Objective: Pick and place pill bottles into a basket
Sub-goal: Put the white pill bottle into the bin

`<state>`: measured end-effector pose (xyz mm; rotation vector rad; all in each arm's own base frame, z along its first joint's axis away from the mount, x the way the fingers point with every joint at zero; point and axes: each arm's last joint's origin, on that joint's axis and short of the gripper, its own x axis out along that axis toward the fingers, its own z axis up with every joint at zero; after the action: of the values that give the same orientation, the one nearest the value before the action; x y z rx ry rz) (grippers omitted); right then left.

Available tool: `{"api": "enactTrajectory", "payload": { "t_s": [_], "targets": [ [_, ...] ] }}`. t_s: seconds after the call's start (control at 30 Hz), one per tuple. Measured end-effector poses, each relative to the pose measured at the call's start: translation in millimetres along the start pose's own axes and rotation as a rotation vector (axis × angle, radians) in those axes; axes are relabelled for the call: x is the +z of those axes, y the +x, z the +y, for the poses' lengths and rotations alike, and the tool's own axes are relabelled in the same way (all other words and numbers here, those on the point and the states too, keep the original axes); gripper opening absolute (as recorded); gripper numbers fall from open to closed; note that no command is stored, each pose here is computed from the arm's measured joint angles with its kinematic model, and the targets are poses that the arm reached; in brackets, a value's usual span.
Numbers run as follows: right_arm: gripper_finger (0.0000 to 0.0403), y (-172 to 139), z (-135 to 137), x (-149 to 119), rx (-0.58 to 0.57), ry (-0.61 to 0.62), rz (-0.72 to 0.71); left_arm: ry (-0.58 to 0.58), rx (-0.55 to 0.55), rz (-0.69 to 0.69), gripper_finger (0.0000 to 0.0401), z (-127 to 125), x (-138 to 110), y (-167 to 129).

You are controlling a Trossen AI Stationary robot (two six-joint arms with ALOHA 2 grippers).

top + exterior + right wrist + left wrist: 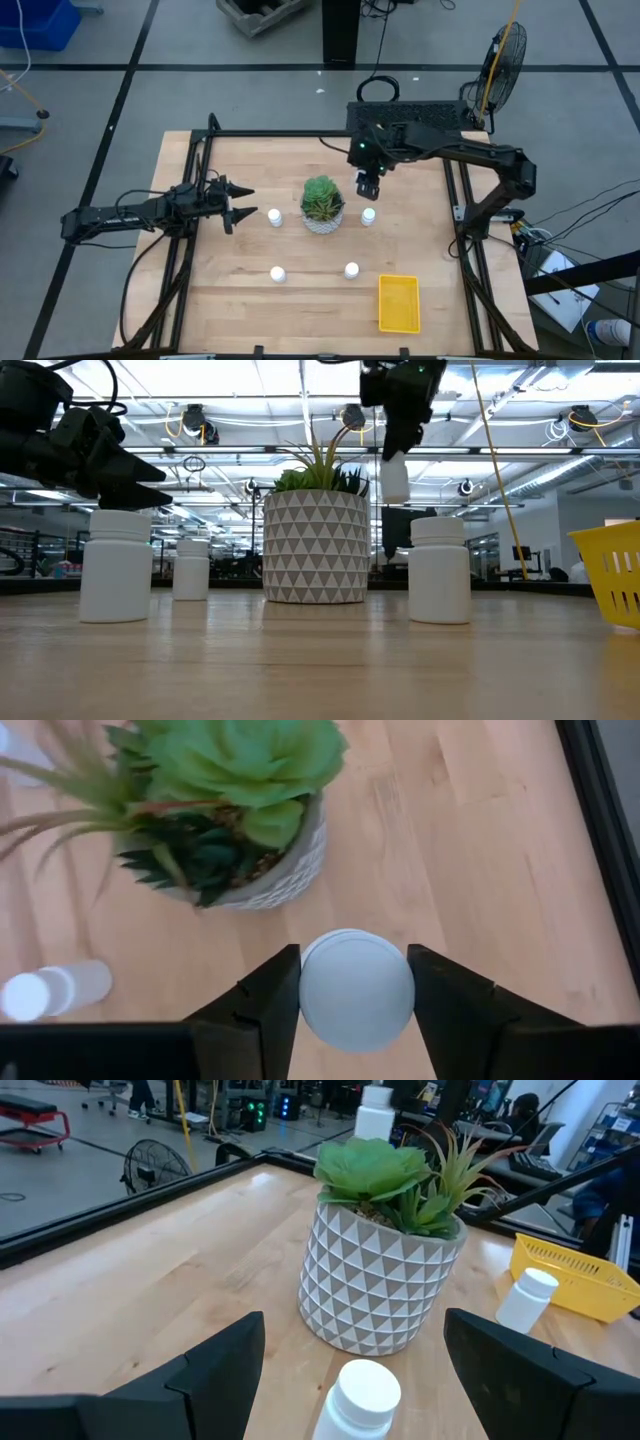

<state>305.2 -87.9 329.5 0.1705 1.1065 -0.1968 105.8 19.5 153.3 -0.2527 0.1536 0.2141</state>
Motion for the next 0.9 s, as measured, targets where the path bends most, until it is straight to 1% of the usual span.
{"api": "enactTrajectory", "payload": {
  "t_s": [0.17,0.33,0.43,0.57,0.8,0.9],
  "targets": [
    [0.0158,-15.8,13.0,-6.2,0.018,-0.001,-0.017,0.000,-0.001,0.000,0.0310,0.0,0.0,0.0],
    [0.0162,-26.4,33.5,-14.4,0.051,-0.008,0.000,0.000,-0.001,0.001,0.0310,0.0,-0.1,0.0],
    [0.0159,-27.6,50.4,-19.0,0.080,-0.034,0.028,0.000,0.000,0.001,0.0310,0.0,-0.1,0.0],
    [0.0155,-28.0,75.3,-24.8,0.156,-0.058,0.064,0.000,0.000,0.001,0.0310,0.0,-0.1,0.0],
    [0.0154,-32.8,122.4,-32.7,0.232,-0.160,0.023,-0.001,-0.014,0.005,0.0310,-0.3,-0.4,0.0],
    [0.0152,-35.6,140.4,-39.6,0.226,-0.183,0.019,-0.005,-0.025,0.008,0.0310,-0.7,-0.5,0.0]
  ]
}}
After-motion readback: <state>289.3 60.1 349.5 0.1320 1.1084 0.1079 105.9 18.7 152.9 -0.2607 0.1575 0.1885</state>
